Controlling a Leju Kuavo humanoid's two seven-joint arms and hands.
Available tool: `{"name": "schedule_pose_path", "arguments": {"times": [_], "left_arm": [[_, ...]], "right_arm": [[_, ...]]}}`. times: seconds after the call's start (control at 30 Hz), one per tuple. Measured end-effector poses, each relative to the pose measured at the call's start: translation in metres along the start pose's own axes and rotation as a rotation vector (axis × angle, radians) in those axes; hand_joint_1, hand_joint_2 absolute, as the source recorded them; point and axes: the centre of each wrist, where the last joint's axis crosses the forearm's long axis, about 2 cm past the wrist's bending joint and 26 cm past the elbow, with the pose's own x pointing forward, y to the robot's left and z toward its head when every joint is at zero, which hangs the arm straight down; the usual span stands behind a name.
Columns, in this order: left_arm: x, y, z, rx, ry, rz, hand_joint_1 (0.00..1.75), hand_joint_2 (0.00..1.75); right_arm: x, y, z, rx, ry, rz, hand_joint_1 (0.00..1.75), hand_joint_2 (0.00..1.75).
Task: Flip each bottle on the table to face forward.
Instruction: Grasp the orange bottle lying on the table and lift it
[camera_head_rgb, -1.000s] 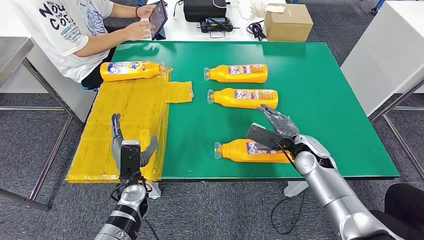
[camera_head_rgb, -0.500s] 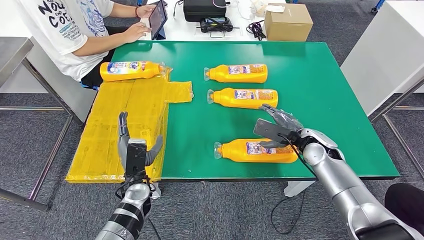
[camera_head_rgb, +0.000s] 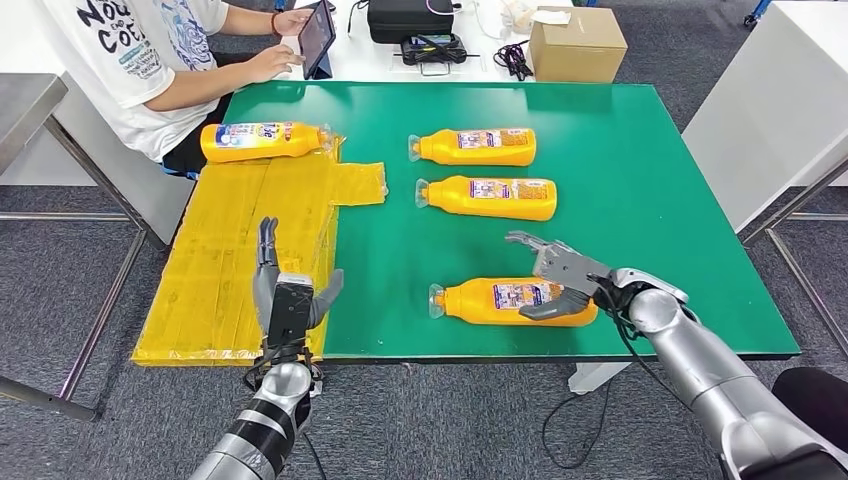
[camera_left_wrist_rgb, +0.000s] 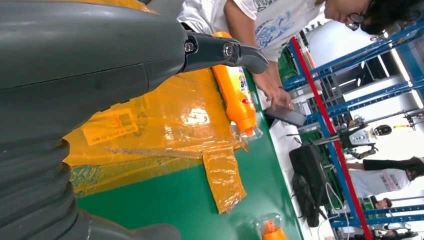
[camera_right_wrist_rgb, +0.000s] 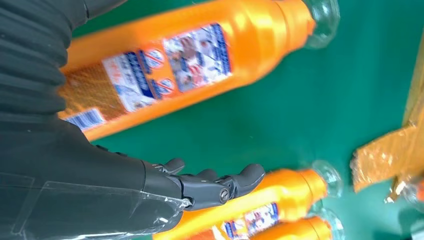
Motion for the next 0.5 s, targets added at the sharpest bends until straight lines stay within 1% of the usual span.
{"name": "schedule_pose_path", "arguments": {"times": [0.23,0.43,0.5], "left_arm": [[-0.001,-0.004,0.0,-0.034,0.002,0.006,0.0,1.75],[0.0,-0.008,0.002,-0.049,0.007,0.01,0.0,1.75],[0.0,-0.008,0.002,-0.042,0.017,0.02,0.0,1.75]], "right_arm": [[-0.002,-0.005,0.02,0.085,0.041,0.039,0.0,1.75],[0.003,-0.003,0.025,0.127,0.081,0.107,0.0,1.75],[0.008,-0.008,0.027,0.136,0.115,0.127,0.0,1.75]]}}
